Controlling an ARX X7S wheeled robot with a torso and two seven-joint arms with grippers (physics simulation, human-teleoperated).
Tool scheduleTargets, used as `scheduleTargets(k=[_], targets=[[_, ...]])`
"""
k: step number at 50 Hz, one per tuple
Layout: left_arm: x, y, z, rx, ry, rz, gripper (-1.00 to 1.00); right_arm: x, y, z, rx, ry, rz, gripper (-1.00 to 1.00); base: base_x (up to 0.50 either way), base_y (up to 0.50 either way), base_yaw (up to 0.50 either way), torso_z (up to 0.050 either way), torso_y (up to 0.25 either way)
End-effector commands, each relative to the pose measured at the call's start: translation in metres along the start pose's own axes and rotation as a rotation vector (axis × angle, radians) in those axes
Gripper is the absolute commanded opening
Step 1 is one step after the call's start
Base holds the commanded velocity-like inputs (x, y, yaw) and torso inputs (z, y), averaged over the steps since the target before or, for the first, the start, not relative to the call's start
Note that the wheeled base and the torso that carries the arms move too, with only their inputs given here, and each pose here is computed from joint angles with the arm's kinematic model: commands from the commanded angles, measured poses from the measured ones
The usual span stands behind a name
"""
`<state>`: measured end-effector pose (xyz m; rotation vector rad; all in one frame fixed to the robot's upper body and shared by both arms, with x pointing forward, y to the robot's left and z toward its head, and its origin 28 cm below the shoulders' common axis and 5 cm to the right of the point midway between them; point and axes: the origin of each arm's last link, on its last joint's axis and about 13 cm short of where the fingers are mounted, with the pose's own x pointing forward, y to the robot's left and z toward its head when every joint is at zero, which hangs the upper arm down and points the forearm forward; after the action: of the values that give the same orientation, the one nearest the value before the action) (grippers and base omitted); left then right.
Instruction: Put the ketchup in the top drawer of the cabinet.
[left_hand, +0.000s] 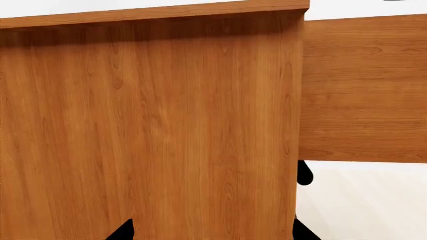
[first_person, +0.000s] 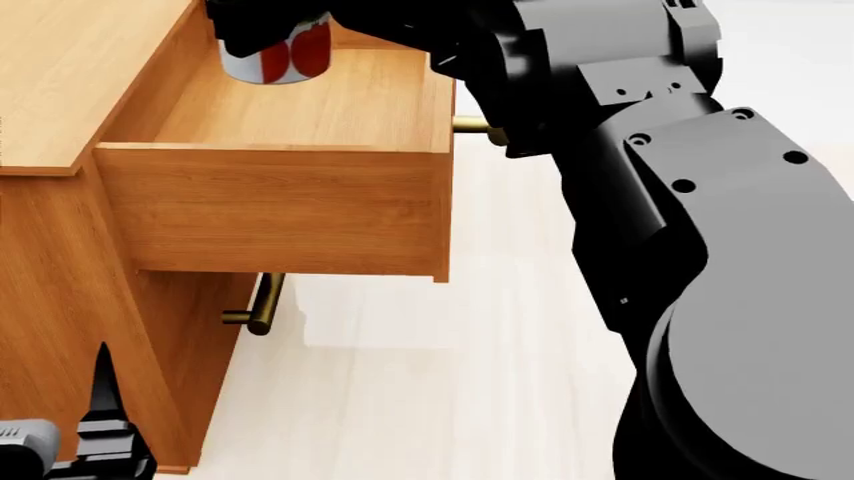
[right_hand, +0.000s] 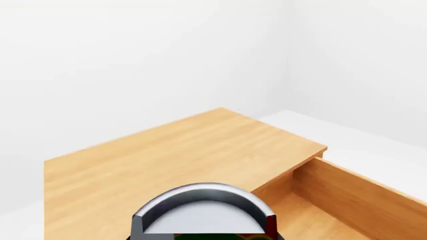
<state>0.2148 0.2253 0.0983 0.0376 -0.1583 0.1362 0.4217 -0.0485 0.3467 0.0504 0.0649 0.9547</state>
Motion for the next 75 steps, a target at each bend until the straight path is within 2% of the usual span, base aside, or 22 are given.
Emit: scheduleTargets(k=[1,8,9,24,43,44,47,75], targets=[[-0.001,0.001,0.000,0.002,0.001,0.002,1.00,0.000,0.000,0.002,-0.002,-0.018,0.021,-1.00,0.00,0.00,0.00,0.000,0.000],[0.000,0.000,0.000,0.001,0.001,0.001,1.00,0.002,-0.003,-0.010,-0.001,0.000,0.026,-1.00,0.00,0.00,0.00,0.000,0.000],[0.000,0.000,-0.001,0.002,0.002,0.002,1.00,0.000,-0.001,-0.003,-0.002,0.002,0.037,-1.00,0.00,0.00,0.00,0.000,0.000],[0.000,0.001,-0.002,0.002,0.005,0.005,1.00,0.002,-0.005,-0.019,-0.006,0.024,0.042,-1.00,0.00,0.00,0.00,0.000,0.001],[0.000,0.002,-0.003,0.000,0.010,0.008,1.00,0.004,-0.005,-0.024,-0.005,0.031,0.055,-1.00,0.00,0.00,0.00,0.000,0.001],[0.000,0.001,-0.003,0.000,0.011,0.008,1.00,0.005,-0.007,-0.031,-0.005,0.034,0.054,-1.00,0.00,0.00,0.00,0.000,0.000],[0.001,0.001,-0.004,0.001,0.012,0.009,1.00,0.004,-0.006,-0.025,-0.002,0.033,0.054,-1.00,0.00,0.00,0.00,0.000,0.000],[0.003,0.002,-0.007,0.003,0.019,0.010,1.00,0.005,-0.008,-0.038,0.008,0.045,0.059,-1.00,0.00,0.00,0.00,0.000,0.000]])
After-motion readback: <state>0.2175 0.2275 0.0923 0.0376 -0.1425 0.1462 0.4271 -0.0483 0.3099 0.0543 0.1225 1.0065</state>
